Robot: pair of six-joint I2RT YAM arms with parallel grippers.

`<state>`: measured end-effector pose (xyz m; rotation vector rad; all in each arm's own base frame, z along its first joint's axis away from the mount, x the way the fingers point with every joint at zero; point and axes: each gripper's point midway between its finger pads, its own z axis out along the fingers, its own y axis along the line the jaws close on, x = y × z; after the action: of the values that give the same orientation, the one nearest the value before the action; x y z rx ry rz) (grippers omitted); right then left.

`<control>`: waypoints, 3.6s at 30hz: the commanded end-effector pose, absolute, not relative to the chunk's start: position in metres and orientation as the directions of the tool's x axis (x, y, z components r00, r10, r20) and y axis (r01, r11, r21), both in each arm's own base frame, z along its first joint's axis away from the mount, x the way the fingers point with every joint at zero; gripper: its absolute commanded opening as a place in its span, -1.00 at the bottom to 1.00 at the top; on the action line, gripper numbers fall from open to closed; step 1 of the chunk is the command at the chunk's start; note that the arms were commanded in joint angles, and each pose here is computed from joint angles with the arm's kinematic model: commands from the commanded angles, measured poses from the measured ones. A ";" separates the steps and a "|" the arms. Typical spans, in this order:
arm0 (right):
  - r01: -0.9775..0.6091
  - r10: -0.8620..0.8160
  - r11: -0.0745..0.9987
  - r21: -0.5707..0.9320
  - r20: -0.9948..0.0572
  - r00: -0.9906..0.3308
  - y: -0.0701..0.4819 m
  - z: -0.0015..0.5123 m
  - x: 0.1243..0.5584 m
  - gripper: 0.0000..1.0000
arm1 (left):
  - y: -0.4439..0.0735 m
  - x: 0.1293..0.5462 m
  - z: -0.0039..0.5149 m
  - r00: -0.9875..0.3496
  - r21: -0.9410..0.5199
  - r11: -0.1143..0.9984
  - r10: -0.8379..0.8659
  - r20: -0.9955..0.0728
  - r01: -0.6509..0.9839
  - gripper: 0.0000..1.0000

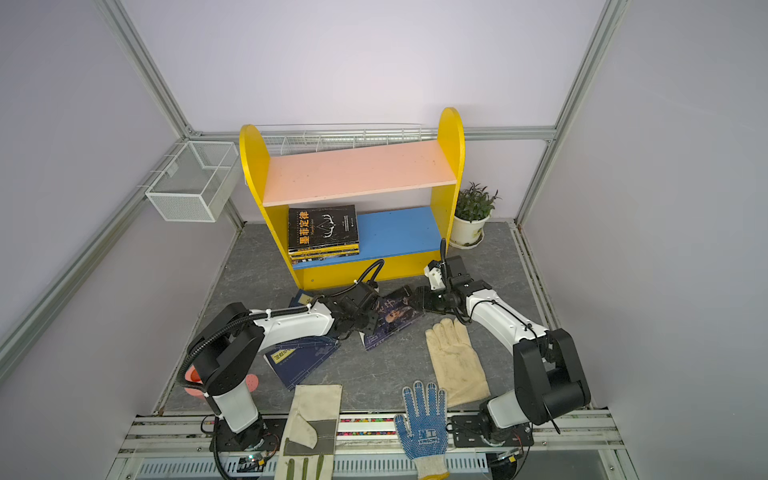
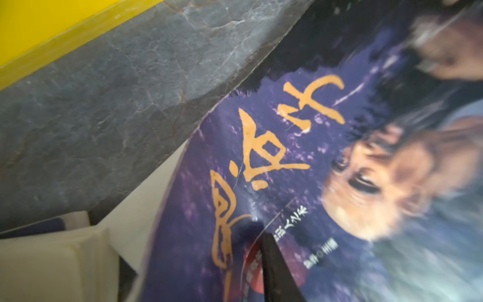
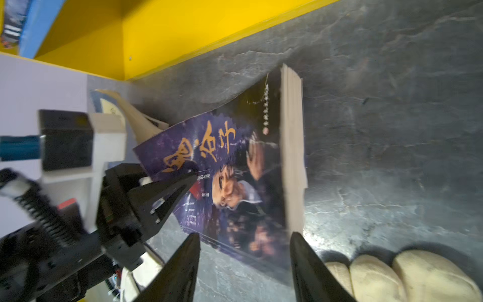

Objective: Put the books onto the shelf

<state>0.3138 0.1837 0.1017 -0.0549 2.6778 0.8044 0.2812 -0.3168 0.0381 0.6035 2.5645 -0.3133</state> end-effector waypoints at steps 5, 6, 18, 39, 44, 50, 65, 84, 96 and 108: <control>0.040 0.148 0.916 0.400 -0.244 -0.958 0.148 0.054 0.311 0.23 | -0.305 0.263 0.020 -0.819 -0.101 0.881 0.381 -0.429 0.462 0.20; 0.052 0.156 0.918 0.392 -0.236 -0.959 0.145 0.051 0.309 0.24 | -0.303 0.264 0.023 -0.819 -0.096 0.884 0.377 -0.432 0.457 0.23; 0.079 0.143 0.924 0.373 -0.149 -0.978 0.138 0.022 0.290 0.29 | -0.262 0.262 0.052 -0.831 -0.016 0.928 0.327 -0.451 0.373 0.44; 0.024 0.087 0.827 0.562 -0.086 -0.993 0.178 0.022 0.293 0.32 | -0.278 0.238 -0.017 -0.874 -0.066 0.890 0.425 -0.235 0.451 -0.48; -0.071 0.047 0.726 0.684 -0.152 -0.987 0.203 0.061 0.307 0.26 | -0.278 0.234 -0.024 -0.875 -0.083 0.886 0.431 -0.221 0.457 -0.56; -0.162 0.062 0.577 0.801 -0.241 -0.969 0.225 0.126 0.313 0.13 | -0.281 0.234 -0.026 -0.871 -0.097 0.879 0.438 -0.223 0.467 -0.62; -0.232 0.056 0.711 0.663 -0.383 -0.922 0.208 0.149 0.309 -0.86 | -0.291 0.266 0.064 -0.861 -0.328 0.846 0.258 -0.439 0.421 -0.39; -0.583 0.309 0.313 0.750 -0.661 -0.684 0.212 0.359 0.302 -0.86 | -0.223 0.274 0.242 -0.741 -0.743 0.541 -0.290 -0.606 0.395 0.99; -0.604 0.251 0.259 0.754 -0.657 -0.711 0.256 0.353 0.301 -0.86 | -0.242 0.254 0.266 -0.742 -0.794 0.324 -0.297 -0.601 0.514 0.64; -0.432 0.306 0.478 0.765 -0.606 -0.734 0.234 0.299 0.332 0.23 | -0.236 0.255 0.303 -0.671 -0.759 0.313 -0.355 -0.651 0.570 -1.00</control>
<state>0.3233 0.2434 0.3036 -0.1453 1.9976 1.4040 0.2592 -0.2368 0.2658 0.1467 1.9081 -1.4629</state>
